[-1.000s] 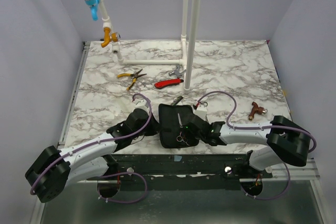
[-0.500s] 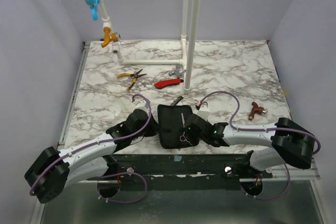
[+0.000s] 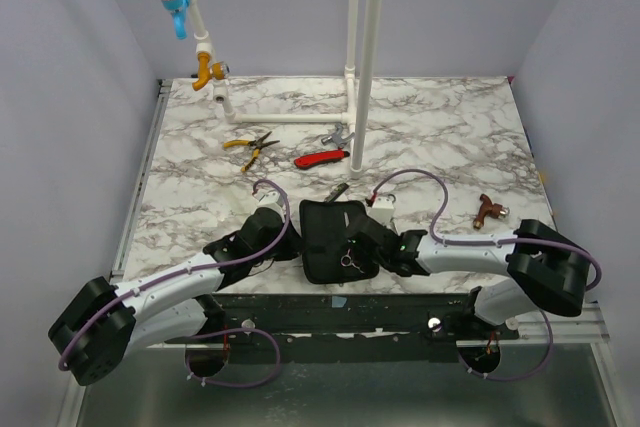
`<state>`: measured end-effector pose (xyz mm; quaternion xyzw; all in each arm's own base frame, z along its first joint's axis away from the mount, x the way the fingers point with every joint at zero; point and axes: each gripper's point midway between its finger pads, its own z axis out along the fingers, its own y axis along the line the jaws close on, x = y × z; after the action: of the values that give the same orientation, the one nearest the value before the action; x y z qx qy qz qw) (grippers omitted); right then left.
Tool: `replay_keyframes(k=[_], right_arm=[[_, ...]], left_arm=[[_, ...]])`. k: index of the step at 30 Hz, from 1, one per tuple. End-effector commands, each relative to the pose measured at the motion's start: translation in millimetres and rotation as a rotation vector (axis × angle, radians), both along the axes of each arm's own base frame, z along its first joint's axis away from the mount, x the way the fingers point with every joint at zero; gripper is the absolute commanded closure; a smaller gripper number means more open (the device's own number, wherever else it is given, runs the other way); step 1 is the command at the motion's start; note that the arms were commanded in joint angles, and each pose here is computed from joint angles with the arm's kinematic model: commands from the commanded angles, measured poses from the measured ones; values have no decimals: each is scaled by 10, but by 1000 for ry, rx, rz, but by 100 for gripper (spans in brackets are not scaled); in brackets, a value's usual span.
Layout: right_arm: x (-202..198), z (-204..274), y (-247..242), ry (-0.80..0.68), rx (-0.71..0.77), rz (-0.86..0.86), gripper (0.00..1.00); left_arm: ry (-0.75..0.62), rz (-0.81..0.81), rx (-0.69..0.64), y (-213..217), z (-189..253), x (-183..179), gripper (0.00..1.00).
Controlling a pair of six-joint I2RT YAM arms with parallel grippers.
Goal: Sort the hair-cutting tools
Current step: Place the scissors in the hairdressing tool bag.
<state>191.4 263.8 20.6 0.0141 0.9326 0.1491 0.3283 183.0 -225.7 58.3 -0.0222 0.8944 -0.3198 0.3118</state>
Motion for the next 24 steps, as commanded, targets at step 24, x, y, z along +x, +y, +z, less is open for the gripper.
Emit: replay_keyframes(k=[24], right_arm=[[-341, -65, -155, 69, -20, 220, 68]], left_arm=[[8, -47, 57, 23, -66, -45, 100]])
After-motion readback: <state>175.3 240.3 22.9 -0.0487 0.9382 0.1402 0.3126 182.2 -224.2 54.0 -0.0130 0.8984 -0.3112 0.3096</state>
